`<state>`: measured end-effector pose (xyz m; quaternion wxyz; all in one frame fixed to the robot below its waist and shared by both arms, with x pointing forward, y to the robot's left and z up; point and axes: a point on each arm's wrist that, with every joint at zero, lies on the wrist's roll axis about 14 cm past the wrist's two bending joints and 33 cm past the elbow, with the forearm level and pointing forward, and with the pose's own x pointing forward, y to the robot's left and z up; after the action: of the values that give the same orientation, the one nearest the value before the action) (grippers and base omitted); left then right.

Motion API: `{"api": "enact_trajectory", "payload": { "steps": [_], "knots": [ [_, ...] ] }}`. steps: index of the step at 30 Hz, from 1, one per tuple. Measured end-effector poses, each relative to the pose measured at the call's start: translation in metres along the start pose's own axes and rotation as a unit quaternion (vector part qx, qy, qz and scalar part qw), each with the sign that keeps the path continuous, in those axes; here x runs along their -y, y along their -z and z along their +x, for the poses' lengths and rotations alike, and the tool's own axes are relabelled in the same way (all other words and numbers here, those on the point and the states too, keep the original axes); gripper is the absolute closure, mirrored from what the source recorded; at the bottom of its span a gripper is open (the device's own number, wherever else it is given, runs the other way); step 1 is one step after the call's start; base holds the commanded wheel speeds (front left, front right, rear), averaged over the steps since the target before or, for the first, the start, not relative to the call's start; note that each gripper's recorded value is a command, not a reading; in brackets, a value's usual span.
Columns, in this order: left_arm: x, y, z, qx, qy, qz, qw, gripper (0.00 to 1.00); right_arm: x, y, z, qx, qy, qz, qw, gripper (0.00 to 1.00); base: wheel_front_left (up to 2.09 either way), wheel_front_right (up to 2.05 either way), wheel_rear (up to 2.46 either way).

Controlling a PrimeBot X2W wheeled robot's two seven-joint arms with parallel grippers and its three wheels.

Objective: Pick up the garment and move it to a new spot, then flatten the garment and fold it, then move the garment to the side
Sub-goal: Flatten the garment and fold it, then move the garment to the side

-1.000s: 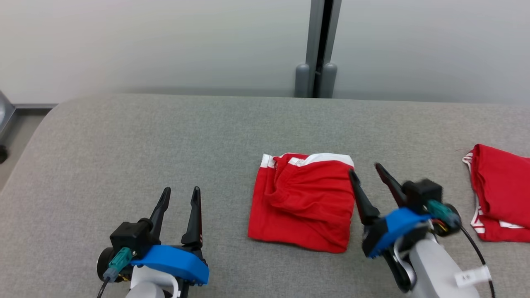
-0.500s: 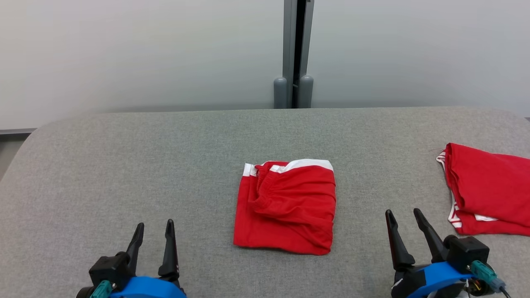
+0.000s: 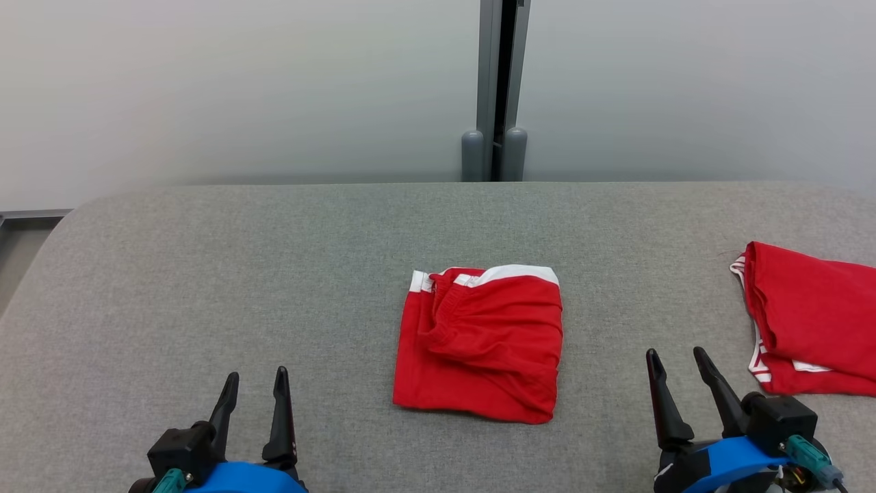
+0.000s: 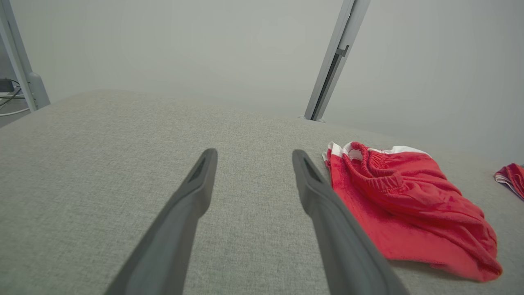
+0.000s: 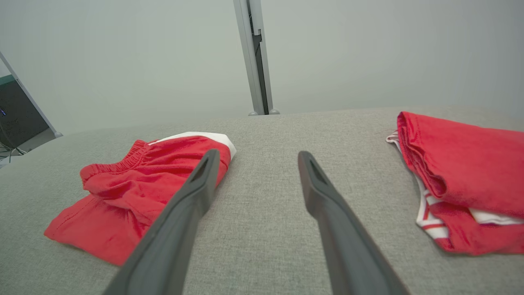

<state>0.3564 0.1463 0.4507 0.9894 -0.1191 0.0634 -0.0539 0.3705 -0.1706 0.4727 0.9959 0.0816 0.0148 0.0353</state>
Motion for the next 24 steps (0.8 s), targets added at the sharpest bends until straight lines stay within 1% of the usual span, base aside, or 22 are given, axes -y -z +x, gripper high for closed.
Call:
{"api": "enact_trajectory", "payload": {
  "steps": [13,17,21,24],
  "knots": [
    [0.0,0.001,0.0,0.0,-0.001,0.001,1.0,0.0,-0.002,0.003,0.0,-0.004,-0.002,0.0,1.0,0.0,0.0,0.0,0.0],
    [-0.001,0.002,0.001,-0.001,-0.003,0.0,1.0,0.0,-0.002,0.013,0.003,-0.028,-0.004,-0.001,1.0,0.0,0.0,0.0,0.0],
    [-0.006,-0.002,0.004,0.004,-0.008,0.002,1.0,0.0,-0.01,-0.009,0.034,-0.024,-0.019,-0.023,0.999,0.0,0.0,0.0,0.0],
    [-0.01,-0.004,0.005,0.007,-0.014,0.002,1.0,0.0,-0.018,-0.004,0.053,-0.076,-0.029,-0.023,0.996,0.0,0.0,0.0,0.0]
  ]
}}
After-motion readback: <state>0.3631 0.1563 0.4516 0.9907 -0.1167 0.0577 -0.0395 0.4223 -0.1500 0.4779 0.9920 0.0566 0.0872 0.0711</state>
